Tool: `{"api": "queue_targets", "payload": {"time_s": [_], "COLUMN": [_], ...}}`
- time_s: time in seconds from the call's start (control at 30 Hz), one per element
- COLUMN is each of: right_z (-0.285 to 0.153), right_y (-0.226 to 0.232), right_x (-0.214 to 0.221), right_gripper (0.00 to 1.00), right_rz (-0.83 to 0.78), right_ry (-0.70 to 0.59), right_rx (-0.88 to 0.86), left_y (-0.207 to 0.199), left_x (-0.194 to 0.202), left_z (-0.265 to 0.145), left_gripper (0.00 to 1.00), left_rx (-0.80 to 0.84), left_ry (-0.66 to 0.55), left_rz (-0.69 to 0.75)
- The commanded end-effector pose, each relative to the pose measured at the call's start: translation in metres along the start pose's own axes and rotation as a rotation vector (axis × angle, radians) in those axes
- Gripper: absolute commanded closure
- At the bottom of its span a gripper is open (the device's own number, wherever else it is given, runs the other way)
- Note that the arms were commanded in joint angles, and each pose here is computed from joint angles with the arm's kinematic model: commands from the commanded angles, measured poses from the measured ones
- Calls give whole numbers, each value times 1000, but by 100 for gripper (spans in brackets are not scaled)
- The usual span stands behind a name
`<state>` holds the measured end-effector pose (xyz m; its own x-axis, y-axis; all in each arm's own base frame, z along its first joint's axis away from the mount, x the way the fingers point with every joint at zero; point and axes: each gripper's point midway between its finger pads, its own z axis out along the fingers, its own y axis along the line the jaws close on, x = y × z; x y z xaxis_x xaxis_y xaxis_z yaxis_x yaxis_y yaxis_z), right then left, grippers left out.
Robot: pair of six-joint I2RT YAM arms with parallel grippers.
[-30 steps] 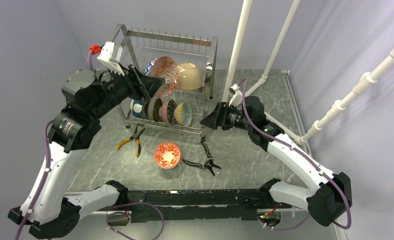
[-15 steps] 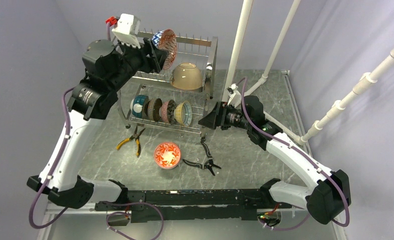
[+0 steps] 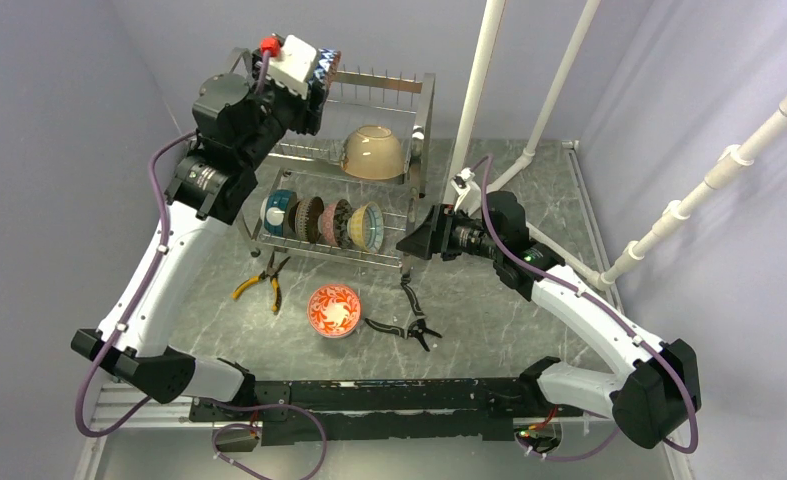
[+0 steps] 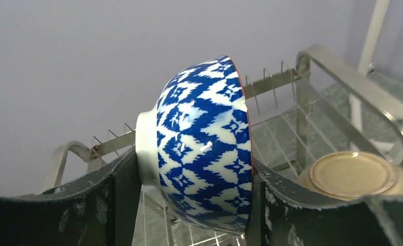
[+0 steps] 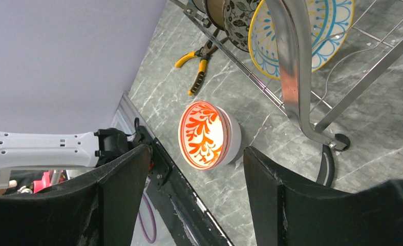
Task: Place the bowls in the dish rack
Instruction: Turn the bowl upside down on the dish rack.
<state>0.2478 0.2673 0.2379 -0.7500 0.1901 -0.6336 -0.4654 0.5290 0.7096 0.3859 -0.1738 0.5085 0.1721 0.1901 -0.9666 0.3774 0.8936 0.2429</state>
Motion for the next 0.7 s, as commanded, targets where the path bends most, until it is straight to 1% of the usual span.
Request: {"api": "queue_targets", "payload": {"time_s": [0.0, 0.13, 0.33, 0.4, 0.53, 0.67], "right_z": [-5, -5, -6, -6, -6, -5], "right_y": [3, 4, 2, 2, 1, 2], "right_x": [-8, -9, -7, -7, -7, -7], "right_gripper": [29, 29, 29, 29, 29, 29], "right_rz": [-38, -42, -49, -49, -49, -48], "right_ry": [-35, -35, -31, -29, -31, -29], "right_rx": [-4, -3, 4, 4, 4, -1], "left_y": [12, 5, 1, -5, 5, 12], "left_x": [-38, -15, 6, 19, 35, 41], "left_z": [-6, -4, -12, -15, -16, -17], "left_gripper": [97, 97, 97, 97, 97, 97], "left_rx": [1, 60, 107, 158, 126, 101], "left_ry": [-158, -101, -62, -34, 20, 47], "left_rz": [233, 360, 520, 610, 702, 756]}}
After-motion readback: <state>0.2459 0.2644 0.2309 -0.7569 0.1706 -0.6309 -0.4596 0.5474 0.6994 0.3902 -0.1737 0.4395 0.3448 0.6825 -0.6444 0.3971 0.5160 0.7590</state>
